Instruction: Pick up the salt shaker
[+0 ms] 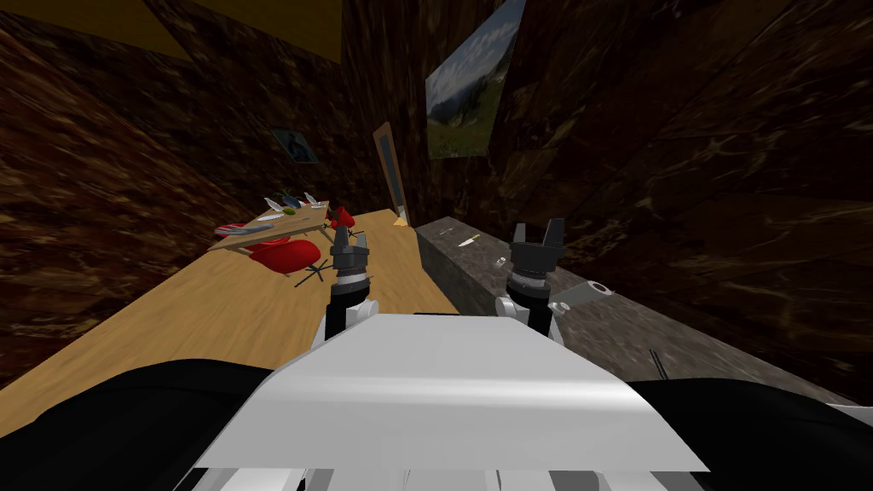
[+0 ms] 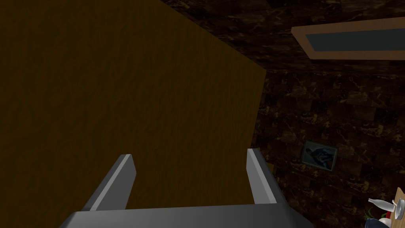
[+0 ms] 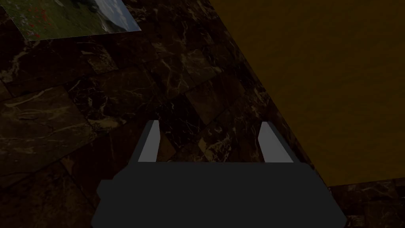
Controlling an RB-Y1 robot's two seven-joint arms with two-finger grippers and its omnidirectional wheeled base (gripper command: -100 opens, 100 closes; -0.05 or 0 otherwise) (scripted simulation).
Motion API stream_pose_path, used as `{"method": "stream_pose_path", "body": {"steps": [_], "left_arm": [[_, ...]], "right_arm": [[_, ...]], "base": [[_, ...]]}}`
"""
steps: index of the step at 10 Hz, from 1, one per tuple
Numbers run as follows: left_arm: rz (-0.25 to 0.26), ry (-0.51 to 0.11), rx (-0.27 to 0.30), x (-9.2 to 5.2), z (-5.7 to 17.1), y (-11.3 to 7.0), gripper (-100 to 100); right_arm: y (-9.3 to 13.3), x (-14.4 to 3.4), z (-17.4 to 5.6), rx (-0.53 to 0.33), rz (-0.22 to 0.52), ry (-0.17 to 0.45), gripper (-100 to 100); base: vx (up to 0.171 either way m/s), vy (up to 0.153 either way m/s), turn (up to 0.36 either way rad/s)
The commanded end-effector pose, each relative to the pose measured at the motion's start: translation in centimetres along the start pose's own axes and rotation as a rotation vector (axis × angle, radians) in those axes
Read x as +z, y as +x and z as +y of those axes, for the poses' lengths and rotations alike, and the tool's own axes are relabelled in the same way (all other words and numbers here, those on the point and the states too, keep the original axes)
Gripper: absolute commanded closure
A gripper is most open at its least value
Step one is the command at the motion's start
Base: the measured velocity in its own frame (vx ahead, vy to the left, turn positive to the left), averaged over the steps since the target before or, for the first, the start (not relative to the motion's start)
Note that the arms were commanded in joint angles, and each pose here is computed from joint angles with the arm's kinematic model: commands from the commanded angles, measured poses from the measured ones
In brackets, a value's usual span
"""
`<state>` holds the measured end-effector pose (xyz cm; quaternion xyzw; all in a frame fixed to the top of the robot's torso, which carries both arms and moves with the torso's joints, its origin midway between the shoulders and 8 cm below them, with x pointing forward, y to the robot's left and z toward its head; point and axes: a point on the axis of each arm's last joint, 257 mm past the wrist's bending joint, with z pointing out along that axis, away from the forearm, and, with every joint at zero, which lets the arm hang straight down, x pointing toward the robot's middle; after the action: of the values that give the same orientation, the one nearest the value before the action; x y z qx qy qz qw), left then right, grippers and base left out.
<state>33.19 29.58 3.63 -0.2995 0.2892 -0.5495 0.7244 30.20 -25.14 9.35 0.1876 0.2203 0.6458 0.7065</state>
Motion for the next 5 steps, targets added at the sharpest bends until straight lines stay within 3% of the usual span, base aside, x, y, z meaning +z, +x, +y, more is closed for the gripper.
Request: {"method": "stream_pose_path", "body": {"steps": [1, 5], "left_arm": [[0.0, 0.0, 0.0, 0.0, 0.0, 0.0, 0], [0.0, 0.0, 0.0, 0.0, 0.0, 0.0, 0]], "right_arm": [[0.4, -0.4, -1.5, -0.017, 0.031, 0.045, -100], [0.8, -2.2, -6.1, -0.08, 0.094, 0.18, -100]], "base": [[-0.013, -0.004, 0.001], [-0.032, -0.011, 0.002]]}}
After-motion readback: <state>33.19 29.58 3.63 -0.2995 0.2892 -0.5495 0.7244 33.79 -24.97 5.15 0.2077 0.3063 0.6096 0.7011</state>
